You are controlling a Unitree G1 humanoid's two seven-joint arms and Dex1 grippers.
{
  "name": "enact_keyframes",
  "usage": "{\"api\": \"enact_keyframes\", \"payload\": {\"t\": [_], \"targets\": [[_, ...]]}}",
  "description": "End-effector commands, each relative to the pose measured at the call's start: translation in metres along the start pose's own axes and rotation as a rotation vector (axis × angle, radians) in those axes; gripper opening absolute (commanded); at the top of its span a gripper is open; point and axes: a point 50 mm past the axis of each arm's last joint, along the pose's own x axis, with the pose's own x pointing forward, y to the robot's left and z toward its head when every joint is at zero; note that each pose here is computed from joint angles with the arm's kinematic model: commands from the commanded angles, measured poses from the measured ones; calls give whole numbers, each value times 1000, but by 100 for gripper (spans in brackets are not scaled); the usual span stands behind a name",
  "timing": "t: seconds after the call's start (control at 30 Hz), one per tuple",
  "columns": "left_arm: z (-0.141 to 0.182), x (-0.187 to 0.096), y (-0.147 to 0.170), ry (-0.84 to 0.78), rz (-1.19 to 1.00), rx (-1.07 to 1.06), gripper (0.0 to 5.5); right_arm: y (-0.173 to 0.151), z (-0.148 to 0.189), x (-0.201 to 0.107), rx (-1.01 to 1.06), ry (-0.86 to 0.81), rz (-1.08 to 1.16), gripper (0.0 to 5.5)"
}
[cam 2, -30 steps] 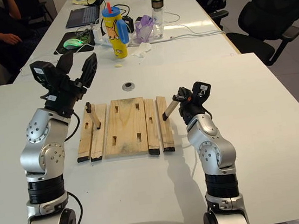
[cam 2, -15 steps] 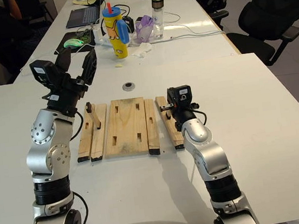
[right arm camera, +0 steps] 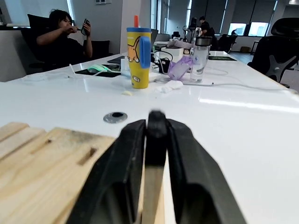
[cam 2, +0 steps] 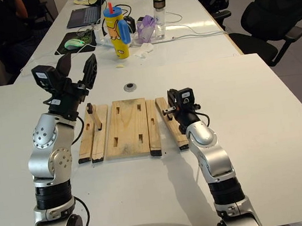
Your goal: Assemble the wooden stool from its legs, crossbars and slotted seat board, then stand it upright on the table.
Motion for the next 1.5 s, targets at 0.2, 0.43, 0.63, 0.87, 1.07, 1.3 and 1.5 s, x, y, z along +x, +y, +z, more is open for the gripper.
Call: {"api": "enact_keyframes", "payload": {"t": [0.2, 0.43, 0.63, 0.87, 1.07, 1.3, 1.5], "targets": [[0, 0, 1, -3, 5, 11, 374, -5, 96, 15, -4, -328, 77, 158], [-4, 3, -1, 0, -10, 9, 374, -7, 146, 46, -7, -407, 118, 90], [-4, 6, -3, -6, -19, 7, 374, 6, 121, 58, 1, -324, 152, 38], [5, 8, -6, -36, -36, 24, 374, -1, -40, 47, 55, 344, 54, 38], [61, -8, 1, -265, 51, 273, 374, -6, 23, 57, 33, -6, 46, 38], [32, -74, 33, 19, 283, 413, 374, -13, 103, 34, -74, -440, -54, 38], [-20, -106, 20, 322, 199, 231, 374, -22, 130, 20, -133, -511, -121, 38]]}}
